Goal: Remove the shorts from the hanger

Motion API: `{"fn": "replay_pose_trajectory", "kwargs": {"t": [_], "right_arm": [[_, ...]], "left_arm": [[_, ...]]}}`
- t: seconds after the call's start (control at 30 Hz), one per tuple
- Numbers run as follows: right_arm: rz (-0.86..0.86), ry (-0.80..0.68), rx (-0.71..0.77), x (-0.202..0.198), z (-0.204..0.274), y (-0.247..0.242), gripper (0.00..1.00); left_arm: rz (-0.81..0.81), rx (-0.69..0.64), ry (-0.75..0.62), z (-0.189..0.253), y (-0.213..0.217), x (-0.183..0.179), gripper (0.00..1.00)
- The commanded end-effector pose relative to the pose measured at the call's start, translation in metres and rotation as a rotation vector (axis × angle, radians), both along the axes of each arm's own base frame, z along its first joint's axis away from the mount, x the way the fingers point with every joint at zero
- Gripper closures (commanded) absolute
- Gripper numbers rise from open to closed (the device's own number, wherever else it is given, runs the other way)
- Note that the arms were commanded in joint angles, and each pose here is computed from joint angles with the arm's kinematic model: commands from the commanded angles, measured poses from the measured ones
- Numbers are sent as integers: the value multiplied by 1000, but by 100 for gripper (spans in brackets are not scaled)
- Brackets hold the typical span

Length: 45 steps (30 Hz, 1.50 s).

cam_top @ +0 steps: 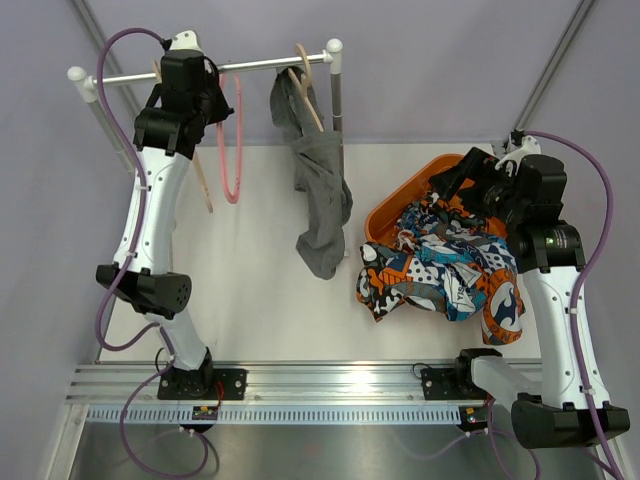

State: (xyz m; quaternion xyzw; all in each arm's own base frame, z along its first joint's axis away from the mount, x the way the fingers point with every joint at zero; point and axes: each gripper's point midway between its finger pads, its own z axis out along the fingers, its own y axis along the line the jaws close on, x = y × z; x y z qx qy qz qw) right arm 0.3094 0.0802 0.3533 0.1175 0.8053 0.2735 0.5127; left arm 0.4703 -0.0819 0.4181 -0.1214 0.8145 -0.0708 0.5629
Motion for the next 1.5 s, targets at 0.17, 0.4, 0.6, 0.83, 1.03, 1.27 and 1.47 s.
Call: {"fn": "replay_pose_trajectory", "kwargs": {"t": [0.17,0.4,0.6,0.83,1.03,1.27,1.47], "right_arm": [[42,-24,0,-3,2,5,10],[46,-20,2,-6,-3,6,11],[51,-19,-3,-8,-4,6,11],[49,-28,-6,-13,0,6,11],[44,-35,-11,-17,3,5,11],[34,-35,-15,-19,5,3,11],[21,-25,-19,-20,1,1,11]], "left_arm": [[-2,0,42,-32,9,22,100],[15,13,78,-55,17,13,95],[37,20,34,-37,26,-5,78],[7,12,-77,7,28,-44,55],[-1,41,-211,55,25,-93,44],[-83,71,-426,97,-6,-147,39],[-210,35,-448,94,-63,-154,38]]}}
